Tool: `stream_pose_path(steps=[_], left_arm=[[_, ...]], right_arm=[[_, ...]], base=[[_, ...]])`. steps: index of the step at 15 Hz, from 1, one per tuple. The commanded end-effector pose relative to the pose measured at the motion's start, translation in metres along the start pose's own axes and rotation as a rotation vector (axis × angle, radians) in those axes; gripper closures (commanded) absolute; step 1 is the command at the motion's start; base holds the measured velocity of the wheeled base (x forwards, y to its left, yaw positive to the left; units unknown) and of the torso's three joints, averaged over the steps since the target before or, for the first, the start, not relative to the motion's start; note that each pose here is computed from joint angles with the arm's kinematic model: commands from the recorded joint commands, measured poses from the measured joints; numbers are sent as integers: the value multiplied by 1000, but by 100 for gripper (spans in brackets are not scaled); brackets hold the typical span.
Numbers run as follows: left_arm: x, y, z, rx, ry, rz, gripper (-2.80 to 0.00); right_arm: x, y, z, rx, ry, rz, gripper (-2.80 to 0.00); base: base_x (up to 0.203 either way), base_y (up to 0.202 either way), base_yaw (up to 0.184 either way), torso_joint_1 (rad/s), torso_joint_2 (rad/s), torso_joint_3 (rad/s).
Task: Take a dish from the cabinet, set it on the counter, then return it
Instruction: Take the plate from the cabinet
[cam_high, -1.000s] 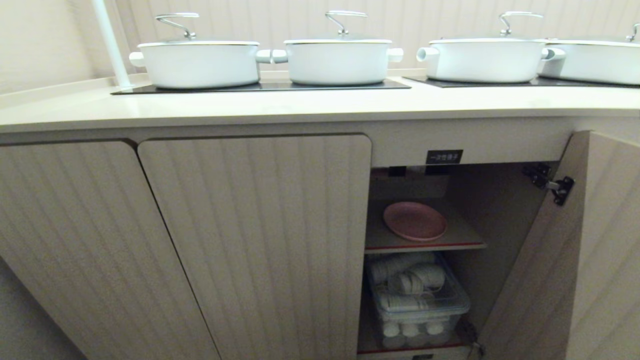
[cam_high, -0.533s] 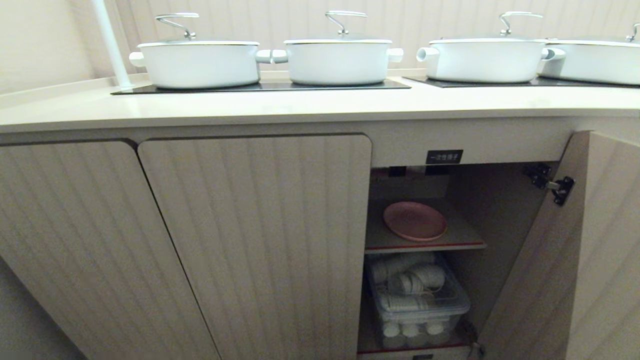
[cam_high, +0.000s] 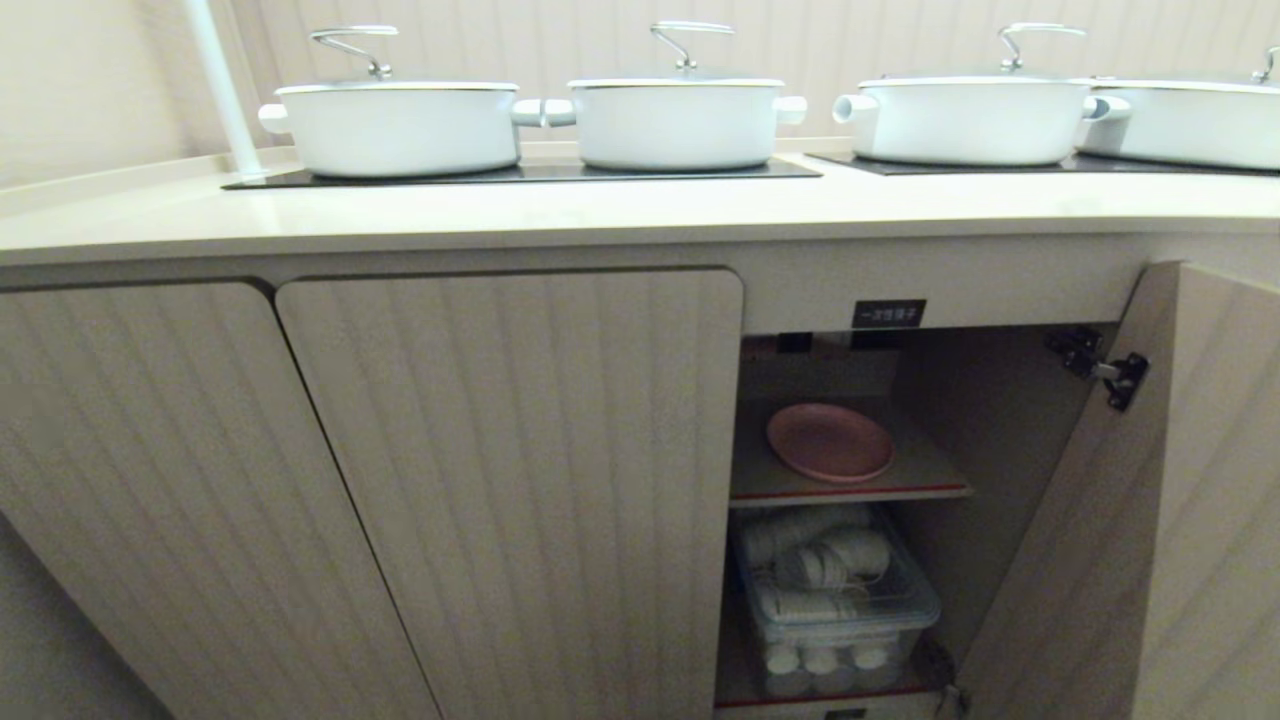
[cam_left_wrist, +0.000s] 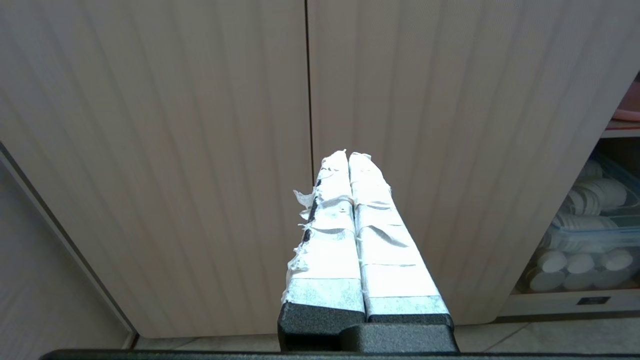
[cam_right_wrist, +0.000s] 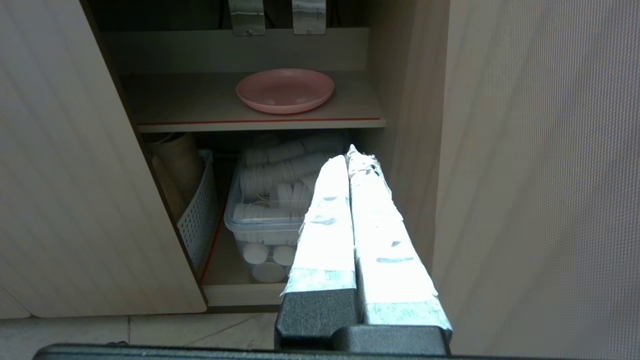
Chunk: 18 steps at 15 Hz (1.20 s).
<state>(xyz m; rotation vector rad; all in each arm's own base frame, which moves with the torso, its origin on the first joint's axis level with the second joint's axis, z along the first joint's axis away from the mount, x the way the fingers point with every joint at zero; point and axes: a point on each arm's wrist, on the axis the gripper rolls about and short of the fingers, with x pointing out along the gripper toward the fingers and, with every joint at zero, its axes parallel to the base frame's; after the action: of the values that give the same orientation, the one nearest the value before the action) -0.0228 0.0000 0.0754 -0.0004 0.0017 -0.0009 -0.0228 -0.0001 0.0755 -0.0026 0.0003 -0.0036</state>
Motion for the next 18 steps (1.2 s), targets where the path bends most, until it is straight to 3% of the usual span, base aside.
stream_pose_path(steps=[1, 9, 12, 15, 18], left_arm=[[0, 0, 0, -1, 0, 1, 0], [0, 0, 0, -1, 0, 0, 0], [0, 0, 0, -1, 0, -2, 0], [0, 0, 0, 0, 0, 0, 0], [0, 0, 0, -1, 0, -1, 0]], right_arm=[[0, 0, 0, -5, 1, -1, 0], [-1, 0, 4, -33, -23, 14, 0], [-8, 3, 35, -42, -73, 118, 0], [5, 4, 78, -56, 3, 209, 0], [39, 7, 110, -121, 114, 343, 0]], base=[[0, 0, 0, 0, 0, 0], [0, 0, 0, 0, 0, 0], [0, 0, 0, 0, 0, 0], [0, 0, 0, 0, 0, 0], [0, 0, 0, 0, 0, 0]])
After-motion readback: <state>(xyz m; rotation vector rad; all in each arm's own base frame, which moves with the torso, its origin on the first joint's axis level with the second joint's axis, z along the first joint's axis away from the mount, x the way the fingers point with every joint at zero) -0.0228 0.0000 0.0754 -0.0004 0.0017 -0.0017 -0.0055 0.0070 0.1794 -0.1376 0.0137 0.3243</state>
